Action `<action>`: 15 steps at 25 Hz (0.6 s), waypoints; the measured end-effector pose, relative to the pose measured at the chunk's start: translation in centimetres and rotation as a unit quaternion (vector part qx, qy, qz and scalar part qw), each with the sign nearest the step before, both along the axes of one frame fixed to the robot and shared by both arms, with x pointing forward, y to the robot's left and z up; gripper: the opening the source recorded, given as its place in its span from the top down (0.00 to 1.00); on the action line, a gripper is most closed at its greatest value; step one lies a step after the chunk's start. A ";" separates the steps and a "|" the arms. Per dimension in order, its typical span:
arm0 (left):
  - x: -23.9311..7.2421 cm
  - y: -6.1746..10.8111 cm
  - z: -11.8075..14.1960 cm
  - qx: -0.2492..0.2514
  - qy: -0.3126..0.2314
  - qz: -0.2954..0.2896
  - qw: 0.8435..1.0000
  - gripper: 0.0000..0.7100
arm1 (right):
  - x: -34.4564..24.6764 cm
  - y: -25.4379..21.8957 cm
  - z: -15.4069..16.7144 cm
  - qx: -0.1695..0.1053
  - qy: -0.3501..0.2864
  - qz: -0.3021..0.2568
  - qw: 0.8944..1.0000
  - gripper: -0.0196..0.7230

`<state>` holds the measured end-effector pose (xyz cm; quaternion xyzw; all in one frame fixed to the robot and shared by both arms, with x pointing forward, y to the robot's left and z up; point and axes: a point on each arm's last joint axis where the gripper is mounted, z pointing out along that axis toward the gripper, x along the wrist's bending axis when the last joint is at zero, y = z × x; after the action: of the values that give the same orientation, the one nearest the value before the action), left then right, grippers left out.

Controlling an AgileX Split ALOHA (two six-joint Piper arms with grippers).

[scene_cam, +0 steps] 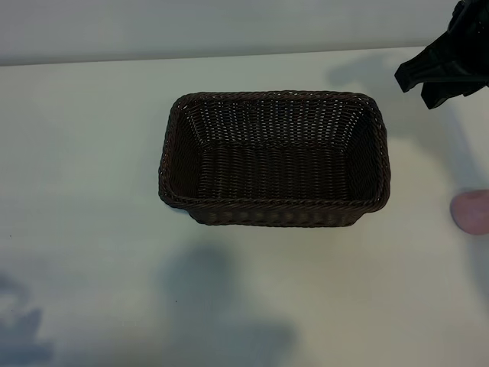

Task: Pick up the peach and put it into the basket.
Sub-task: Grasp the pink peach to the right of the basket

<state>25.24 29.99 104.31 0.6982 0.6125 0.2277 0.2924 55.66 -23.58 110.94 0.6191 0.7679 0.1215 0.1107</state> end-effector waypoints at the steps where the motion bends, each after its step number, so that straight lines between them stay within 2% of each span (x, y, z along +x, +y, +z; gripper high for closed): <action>1: 0.0 0.0 0.0 0.000 -0.001 0.000 1.000 0.16 | 0.0 0.0 0.0 0.000 0.000 0.000 1.000 0.41; 9: -2.0 0.4 0.0 -0.014 -0.068 0.000 0.998 0.16 | 0.0 -0.1 0.0 -0.006 -0.001 -0.005 1.000 0.41; 12: -2.7 0.6 0.0 -0.019 -0.092 0.006 0.996 0.16 | 0.1 -0.5 0.0 -0.023 -0.005 -0.023 0.999 0.40; 15: -2.8 0.5 -0.1 -0.017 -0.095 0.029 0.995 0.16 | 0.2 -1.1 0.1 -0.051 -0.013 -0.041 0.998 0.34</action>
<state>22.41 30.50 104.24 0.6504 0.6058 0.2905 0.3544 55.88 -24.71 111.01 0.6419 0.7455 0.0859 0.1572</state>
